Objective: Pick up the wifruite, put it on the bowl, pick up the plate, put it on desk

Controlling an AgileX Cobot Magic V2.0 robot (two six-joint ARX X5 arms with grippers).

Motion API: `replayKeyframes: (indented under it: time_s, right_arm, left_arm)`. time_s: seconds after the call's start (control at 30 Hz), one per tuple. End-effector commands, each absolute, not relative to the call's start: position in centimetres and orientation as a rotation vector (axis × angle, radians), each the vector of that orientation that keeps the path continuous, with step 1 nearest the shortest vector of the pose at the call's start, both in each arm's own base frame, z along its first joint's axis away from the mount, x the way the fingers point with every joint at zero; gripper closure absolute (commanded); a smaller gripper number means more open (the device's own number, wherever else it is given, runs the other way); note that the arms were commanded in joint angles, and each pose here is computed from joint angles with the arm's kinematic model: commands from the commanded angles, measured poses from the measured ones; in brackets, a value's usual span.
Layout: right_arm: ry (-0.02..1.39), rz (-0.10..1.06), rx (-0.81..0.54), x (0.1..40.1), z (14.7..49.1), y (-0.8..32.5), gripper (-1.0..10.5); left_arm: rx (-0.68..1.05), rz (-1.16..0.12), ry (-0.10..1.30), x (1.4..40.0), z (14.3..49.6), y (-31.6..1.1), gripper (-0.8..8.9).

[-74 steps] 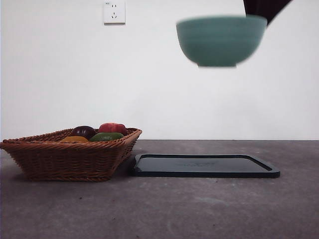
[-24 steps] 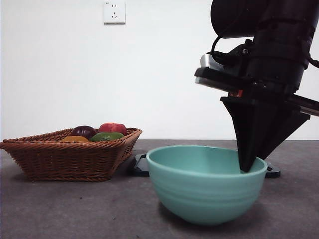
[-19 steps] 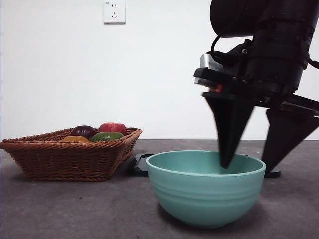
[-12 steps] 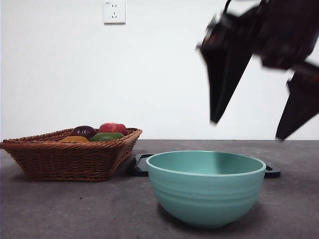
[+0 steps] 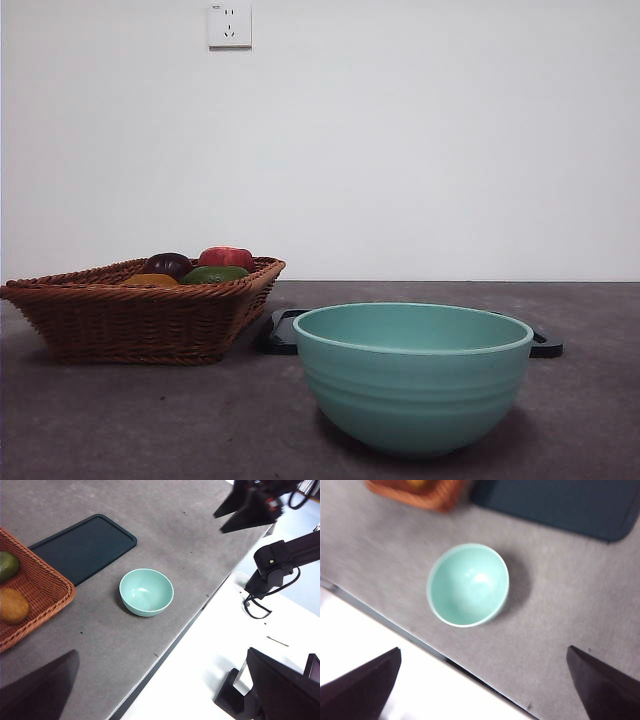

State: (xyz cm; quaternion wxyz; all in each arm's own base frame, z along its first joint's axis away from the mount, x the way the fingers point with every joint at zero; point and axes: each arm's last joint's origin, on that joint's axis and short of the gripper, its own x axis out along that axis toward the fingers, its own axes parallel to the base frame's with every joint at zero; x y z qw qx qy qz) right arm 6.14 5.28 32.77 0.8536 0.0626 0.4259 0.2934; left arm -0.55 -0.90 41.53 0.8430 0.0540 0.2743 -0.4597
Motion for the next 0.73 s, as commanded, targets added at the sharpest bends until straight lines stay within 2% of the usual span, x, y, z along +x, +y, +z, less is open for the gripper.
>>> replayKeyframes:
  time_s: [0.03,0.3,0.53,0.57,0.6,0.63,0.7,0.73]
  right_arm:
    - [0.817,0.656,0.137,4.5,33.5,4.1,3.4]
    - [0.683,0.693,0.178,0.5,33.3,1.0,3.4]
    - [0.606,0.712,0.201,-0.9,33.2,-0.1,3.4]
    - [0.606,0.712,0.202,-0.9,33.2,-0.2,3.5]
    - [0.610,0.711,0.207,-0.9,33.2,-0.2,4.3]
    - [0.616,0.708,0.209,-1.0,33.1,-0.2,5.7]
    - [0.623,0.705,0.205,-1.0,33.1,-0.2,9.6]
    - [0.619,0.707,0.204,-1.0,33.1,-0.2,9.3]
  left_arm:
    - [0.122,-0.988,0.551,-0.6,41.9,-0.9,2.52]
    - [0.122,-0.988,0.551,-0.6,41.9,-0.9,2.52]
    - [0.122,-0.988,0.551,-0.6,41.9,-0.9,2.59]
    - [0.122,-0.988,0.551,-0.6,41.9,-0.9,2.85]
    - [0.123,-0.988,0.553,-0.6,41.9,-0.9,3.65]
    - [0.123,-0.988,0.556,-0.6,41.8,-0.9,4.72]
    - [0.123,-0.988,0.559,-0.7,41.8,-0.8,7.95]
    - [0.123,-0.988,0.557,-0.7,41.8,-0.9,7.98]
